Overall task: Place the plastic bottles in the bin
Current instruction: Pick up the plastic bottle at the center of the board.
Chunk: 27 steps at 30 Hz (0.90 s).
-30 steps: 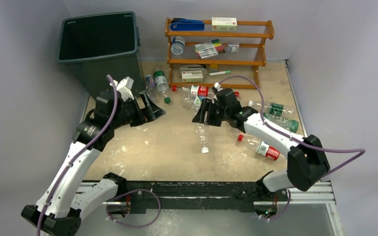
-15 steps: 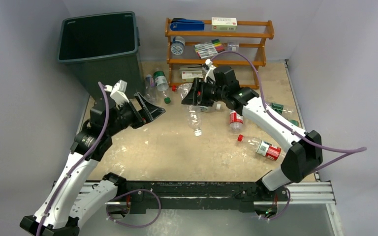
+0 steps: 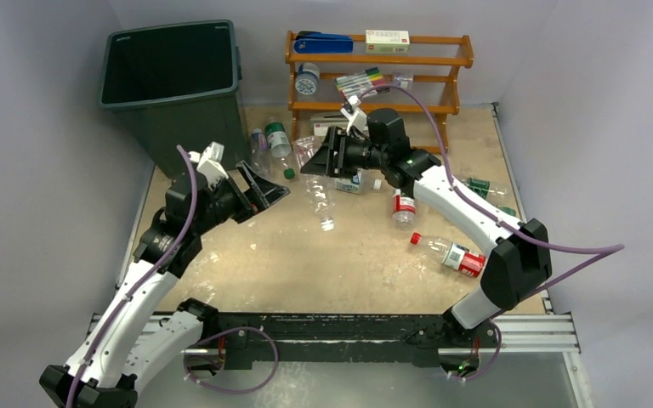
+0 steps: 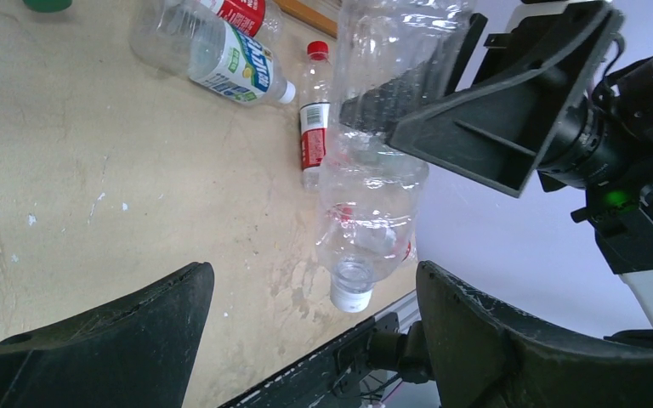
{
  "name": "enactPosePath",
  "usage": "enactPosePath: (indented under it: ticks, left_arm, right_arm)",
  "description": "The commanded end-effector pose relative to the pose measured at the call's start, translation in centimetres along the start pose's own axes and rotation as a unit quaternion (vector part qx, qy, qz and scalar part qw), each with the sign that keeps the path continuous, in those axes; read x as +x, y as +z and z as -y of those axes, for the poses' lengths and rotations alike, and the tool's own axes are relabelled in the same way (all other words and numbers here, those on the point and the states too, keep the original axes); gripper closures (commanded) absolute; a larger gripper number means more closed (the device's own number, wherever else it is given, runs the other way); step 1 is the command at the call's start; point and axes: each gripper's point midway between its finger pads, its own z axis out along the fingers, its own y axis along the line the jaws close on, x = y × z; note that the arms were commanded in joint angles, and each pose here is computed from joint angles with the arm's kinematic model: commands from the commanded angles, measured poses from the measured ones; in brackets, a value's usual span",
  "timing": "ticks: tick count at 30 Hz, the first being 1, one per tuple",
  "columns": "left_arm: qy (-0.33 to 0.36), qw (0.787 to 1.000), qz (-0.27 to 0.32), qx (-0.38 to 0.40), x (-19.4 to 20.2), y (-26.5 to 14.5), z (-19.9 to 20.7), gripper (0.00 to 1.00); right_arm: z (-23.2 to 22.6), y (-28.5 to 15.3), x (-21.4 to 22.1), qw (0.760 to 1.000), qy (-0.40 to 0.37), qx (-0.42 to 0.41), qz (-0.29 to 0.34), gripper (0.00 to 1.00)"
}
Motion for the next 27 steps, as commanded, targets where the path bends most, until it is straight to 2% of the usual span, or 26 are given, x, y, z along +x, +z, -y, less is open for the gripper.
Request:
enactPosePath:
  ticks: [1, 16, 27]
  left_arm:
    - [0.001, 0.999, 0.023, 0.035, -1.1, 0.6, 1.5, 0.12]
    - [-0.008, 0.997, 0.034, 0.069, -1.5, 0.6, 3.0, 0.12]
    - [0.005, 0.998, 0.042, 0.051, -1.6, 0.4, 2.8, 0.16]
  right_arm:
    - [-5.3, -0.7, -1.7, 0.996, -0.016, -0.089, 0.020, 0.38]
    - [-9.4, 0.5, -0.5, 0.986, 0.002, -0.164, 0.004, 0.37]
    - [-12.0, 1.6, 0.4, 0.980, 0.012, -0.199, -0.008, 0.38]
